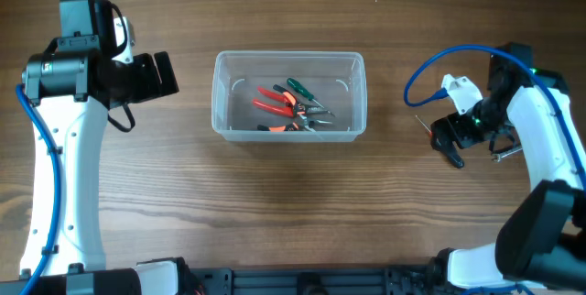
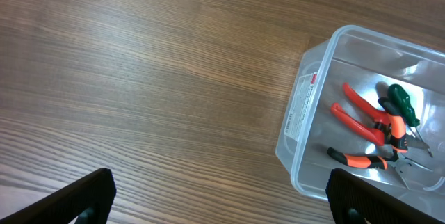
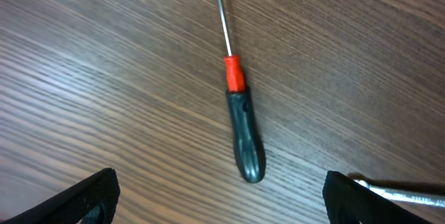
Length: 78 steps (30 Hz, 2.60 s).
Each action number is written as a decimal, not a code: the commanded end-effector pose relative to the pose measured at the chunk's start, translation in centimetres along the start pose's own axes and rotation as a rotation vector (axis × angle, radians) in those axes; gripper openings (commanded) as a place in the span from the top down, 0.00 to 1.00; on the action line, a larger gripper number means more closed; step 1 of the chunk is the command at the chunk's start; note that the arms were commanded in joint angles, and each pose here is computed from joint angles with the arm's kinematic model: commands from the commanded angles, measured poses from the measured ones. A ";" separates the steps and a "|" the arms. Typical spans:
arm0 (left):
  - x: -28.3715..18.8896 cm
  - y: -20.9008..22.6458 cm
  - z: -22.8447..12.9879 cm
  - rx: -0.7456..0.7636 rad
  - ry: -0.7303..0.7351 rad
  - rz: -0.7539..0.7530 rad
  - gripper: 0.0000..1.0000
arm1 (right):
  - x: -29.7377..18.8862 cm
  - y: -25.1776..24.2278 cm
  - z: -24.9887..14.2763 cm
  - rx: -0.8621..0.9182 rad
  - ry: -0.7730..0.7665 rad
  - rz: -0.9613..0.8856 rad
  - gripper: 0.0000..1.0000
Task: Pack container
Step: 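Grasp the red-handled screwdriver with the right gripper, then drop the red-handled screwdriver into the container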
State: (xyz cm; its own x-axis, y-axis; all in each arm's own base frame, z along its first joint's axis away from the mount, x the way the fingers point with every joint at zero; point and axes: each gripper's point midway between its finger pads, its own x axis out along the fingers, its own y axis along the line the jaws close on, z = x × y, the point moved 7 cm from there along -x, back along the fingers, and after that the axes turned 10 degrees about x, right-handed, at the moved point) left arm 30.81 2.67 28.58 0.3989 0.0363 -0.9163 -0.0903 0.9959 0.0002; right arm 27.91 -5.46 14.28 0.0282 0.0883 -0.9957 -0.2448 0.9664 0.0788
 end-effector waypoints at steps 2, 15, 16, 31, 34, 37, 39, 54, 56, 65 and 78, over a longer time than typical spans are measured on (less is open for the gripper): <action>-0.2 0.0 0.3 -0.006 -0.008 -0.010 0.00 | 2.0 -1.1 -0.3 -0.058 0.087 -0.022 0.06; -0.2 0.0 0.3 -0.006 -0.008 -0.010 0.00 | 8.0 -1.8 -1.1 -0.153 0.150 -0.018 0.09; -0.2 0.0 0.3 -0.006 -0.008 -0.010 0.00 | 8.5 -1.6 -1.6 -0.153 0.158 -0.013 0.09; -0.2 0.0 0.3 -0.006 -0.008 -0.010 0.00 | 10.8 -0.8 -3.5 -0.170 0.186 0.007 0.61; -0.2 0.0 0.3 -0.006 -0.008 -0.010 0.00 | 10.8 -0.8 -3.5 -0.169 0.186 0.007 0.72; -0.2 0.0 0.3 -0.006 -0.008 -0.010 0.00 | 10.8 -0.9 -3.4 -0.166 0.180 0.003 0.89; -0.2 0.0 0.3 -0.006 -0.008 -0.010 0.00 | 10.8 -1.0 -3.2 -0.166 0.169 -0.001 0.96; -0.2 0.0 0.3 -0.006 -0.009 -0.011 0.00 | -3.2 -2.1 9.4 0.256 -0.213 -0.099 0.96; -0.2 0.0 0.3 -0.006 -0.008 -0.010 0.00 | -7.2 0.5 11.6 0.164 -0.277 -0.106 0.96; -0.2 0.0 0.3 -0.006 -0.008 -0.010 0.00 | -10.6 17.4 13.9 -0.809 -0.326 -0.066 0.96; -0.2 0.0 0.3 -0.006 -0.008 -0.010 0.00 | 4.3 21.3 14.0 -1.153 -0.019 0.222 0.96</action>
State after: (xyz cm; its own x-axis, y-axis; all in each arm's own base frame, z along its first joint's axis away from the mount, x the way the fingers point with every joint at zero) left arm 30.76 2.66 28.56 0.3961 0.0361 -0.9175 -0.0903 0.9959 0.0002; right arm 36.48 18.48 14.56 -0.0495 0.2286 -0.9723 -0.9827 0.1628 0.0883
